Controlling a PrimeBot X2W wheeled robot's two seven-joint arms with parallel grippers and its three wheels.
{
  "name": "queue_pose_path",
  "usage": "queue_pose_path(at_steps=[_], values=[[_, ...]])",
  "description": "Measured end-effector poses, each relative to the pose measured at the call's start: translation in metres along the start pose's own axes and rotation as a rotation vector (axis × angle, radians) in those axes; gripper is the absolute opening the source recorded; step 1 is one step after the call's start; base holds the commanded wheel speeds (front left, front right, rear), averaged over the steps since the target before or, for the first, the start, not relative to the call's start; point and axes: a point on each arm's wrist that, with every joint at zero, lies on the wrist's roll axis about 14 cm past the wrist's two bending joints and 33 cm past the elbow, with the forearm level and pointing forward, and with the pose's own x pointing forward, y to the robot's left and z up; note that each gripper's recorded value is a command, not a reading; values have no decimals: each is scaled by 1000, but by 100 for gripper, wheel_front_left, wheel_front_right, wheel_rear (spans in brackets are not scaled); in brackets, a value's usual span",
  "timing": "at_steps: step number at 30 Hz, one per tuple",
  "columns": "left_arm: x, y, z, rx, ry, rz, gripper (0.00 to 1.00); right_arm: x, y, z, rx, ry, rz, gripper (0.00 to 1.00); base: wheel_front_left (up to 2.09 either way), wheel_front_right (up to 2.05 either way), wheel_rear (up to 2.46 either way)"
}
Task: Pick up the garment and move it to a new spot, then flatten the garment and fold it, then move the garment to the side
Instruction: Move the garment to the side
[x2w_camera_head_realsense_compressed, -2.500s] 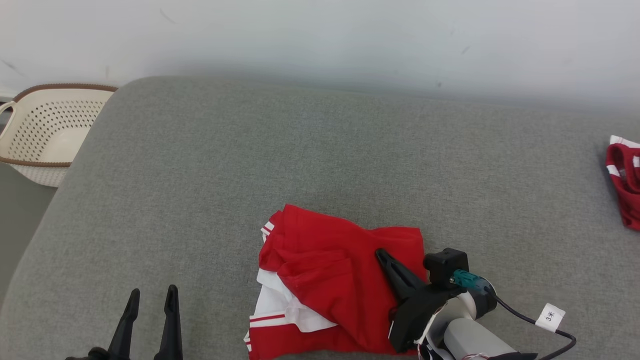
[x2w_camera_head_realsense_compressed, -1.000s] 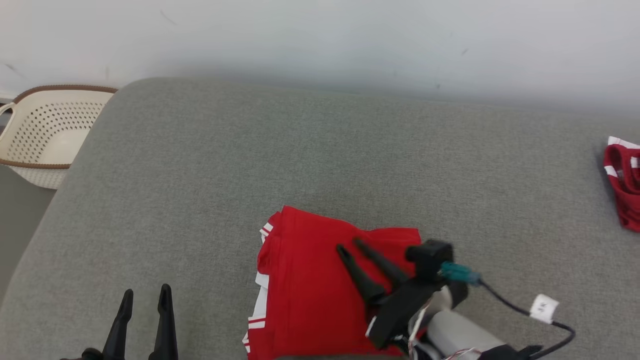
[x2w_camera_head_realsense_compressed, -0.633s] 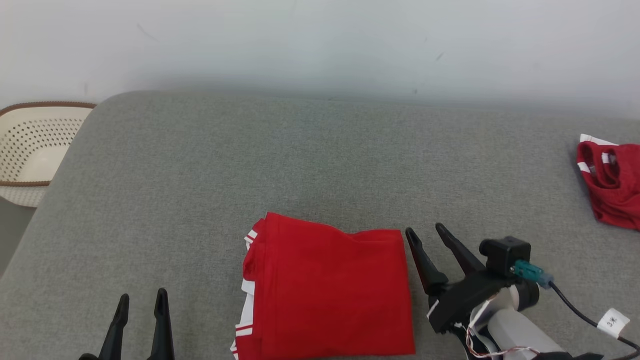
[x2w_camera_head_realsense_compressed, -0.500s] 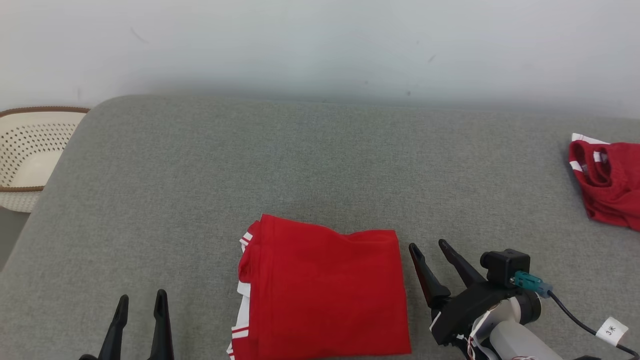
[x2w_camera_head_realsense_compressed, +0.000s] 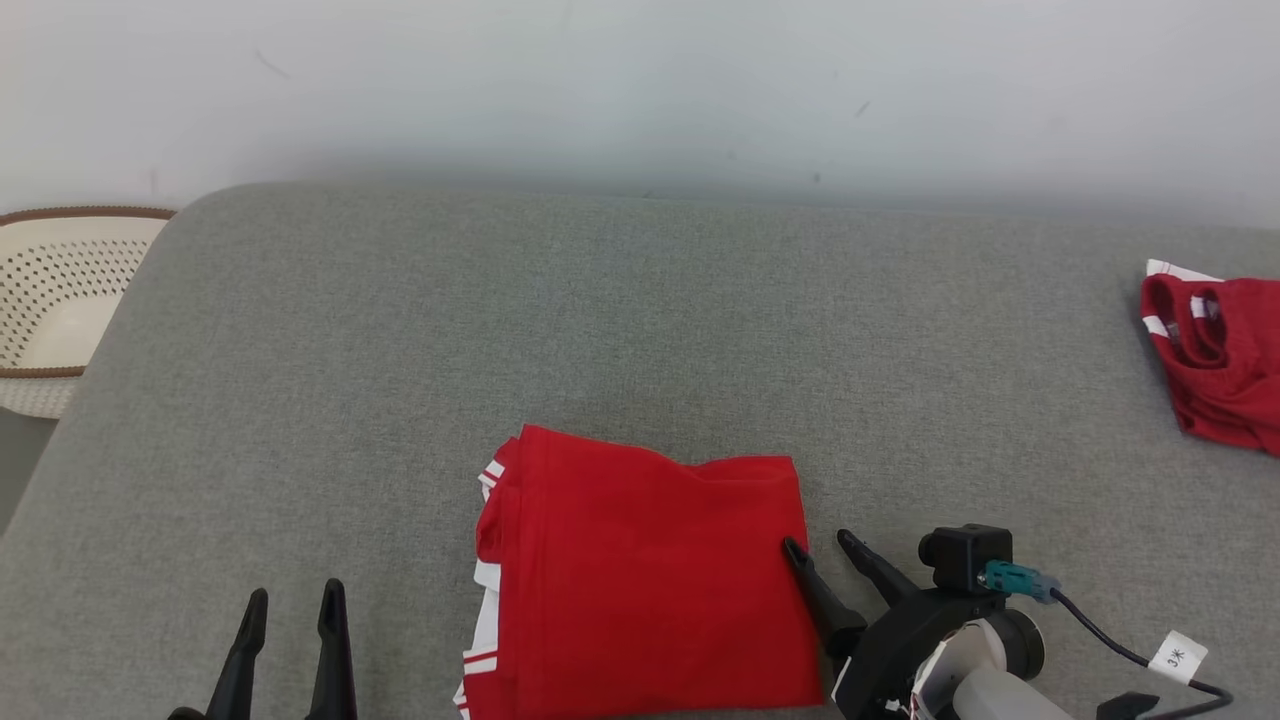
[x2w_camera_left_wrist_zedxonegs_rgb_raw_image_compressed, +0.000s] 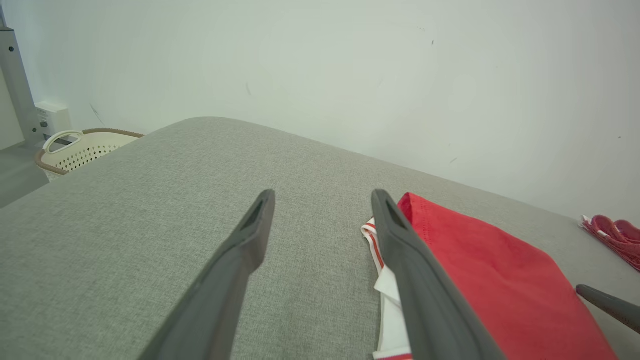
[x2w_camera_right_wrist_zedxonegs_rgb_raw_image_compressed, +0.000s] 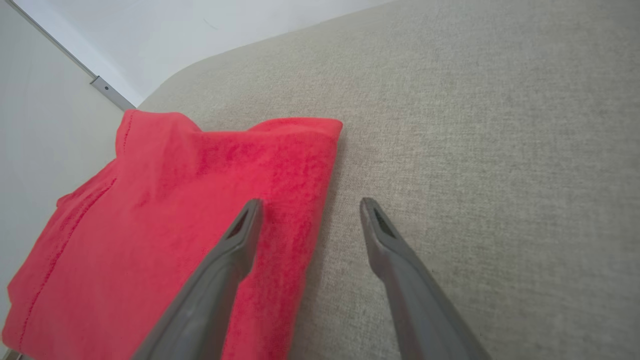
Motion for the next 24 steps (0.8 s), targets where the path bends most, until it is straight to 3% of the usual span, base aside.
queue_pose_path(at_steps=[11, 12, 13, 14, 24], values=[[0, 5, -5, -4, 15, 20, 100, 9, 15, -28, 42, 138, 45, 100, 0, 0, 0], [0, 5, -5, -5, 16, 21, 100, 10, 16, -29, 40, 146, 52, 65, 0, 0, 0], [0, 5, -5, -5, 16, 21, 100, 10, 16, -29, 40, 146, 52, 14, 0, 0, 0], [0, 6, -5, -4, 17, 22, 100, 11, 18, -29, 42, 146, 57, 0, 0, 0, 0], [2, 6, -6, -8, 18, 26, 100, 17, 8, -3, -11, 55, 55, 0, 0, 0, 0]])
